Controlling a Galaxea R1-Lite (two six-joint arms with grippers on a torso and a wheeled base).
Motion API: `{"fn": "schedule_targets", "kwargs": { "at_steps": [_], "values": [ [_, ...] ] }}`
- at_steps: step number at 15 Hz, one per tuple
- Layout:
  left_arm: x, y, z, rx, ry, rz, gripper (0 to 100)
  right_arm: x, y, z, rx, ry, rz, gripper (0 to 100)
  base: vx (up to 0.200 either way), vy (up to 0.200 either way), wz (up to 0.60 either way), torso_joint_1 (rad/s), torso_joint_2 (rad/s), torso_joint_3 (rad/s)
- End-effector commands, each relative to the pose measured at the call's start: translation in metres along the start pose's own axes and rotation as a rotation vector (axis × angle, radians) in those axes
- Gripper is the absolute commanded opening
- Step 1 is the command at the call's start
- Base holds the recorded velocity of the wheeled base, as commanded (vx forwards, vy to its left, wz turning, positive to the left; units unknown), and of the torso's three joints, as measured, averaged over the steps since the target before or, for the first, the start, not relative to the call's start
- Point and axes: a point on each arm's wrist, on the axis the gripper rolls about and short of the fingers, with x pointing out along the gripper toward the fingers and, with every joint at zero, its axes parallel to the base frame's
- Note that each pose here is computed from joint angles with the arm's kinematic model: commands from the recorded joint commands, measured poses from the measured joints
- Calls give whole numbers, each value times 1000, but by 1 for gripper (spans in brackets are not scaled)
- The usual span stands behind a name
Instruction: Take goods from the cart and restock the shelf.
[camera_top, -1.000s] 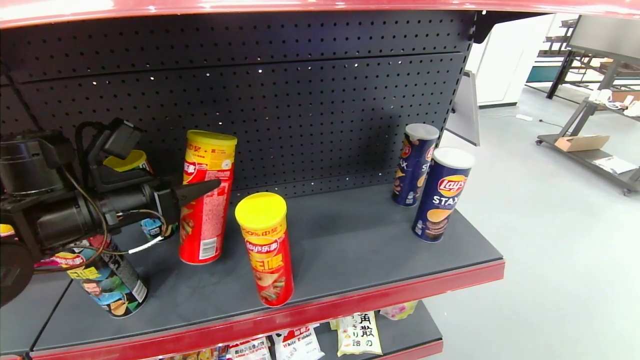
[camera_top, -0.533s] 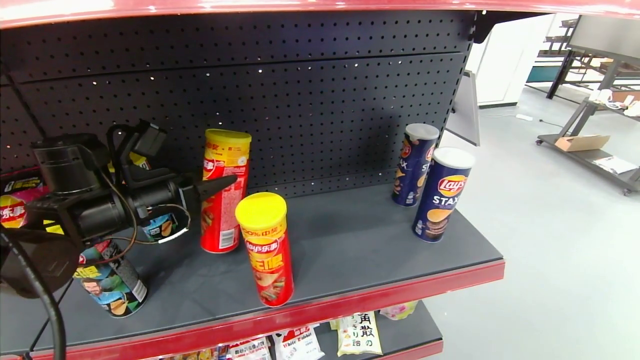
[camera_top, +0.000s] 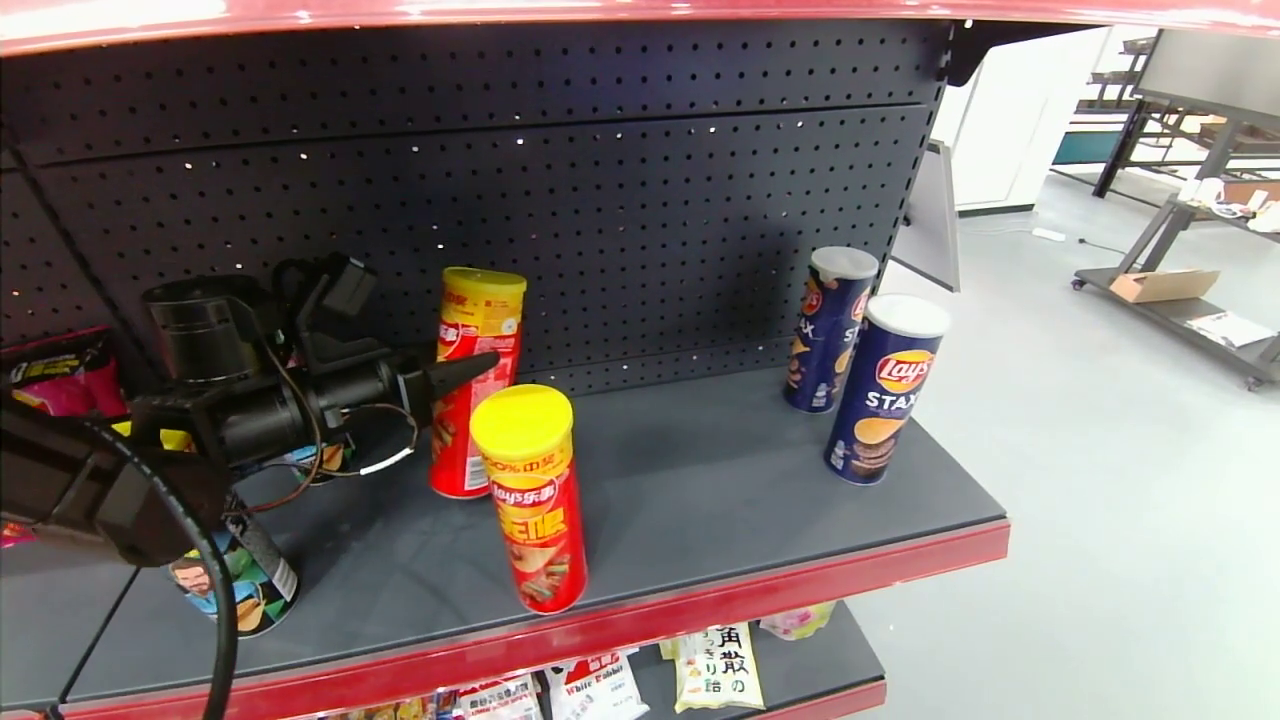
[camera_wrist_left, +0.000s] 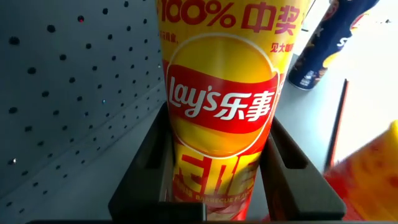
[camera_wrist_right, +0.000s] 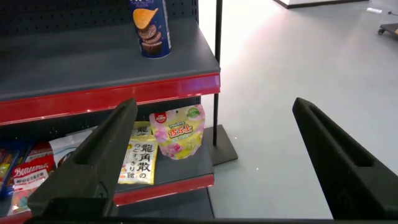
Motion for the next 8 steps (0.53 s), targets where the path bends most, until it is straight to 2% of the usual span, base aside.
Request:
{"fn": "schedule_targets", "kwargs": {
  "at_steps": [1,5,8],
  "values": [
    [2,1,-1,-3,3,0,0,0,0,0,0,1,1,100,0,0,0,0,0,0],
    [3,-5,8,-8,-14,-16,0,0,0,0,0,1,1,100,0,0,0,0,0,0],
    [6,-3,11,0,-25,-18,0,0,0,0,0,1,1,100,0,0,0,0,0,0]
  ]
}}
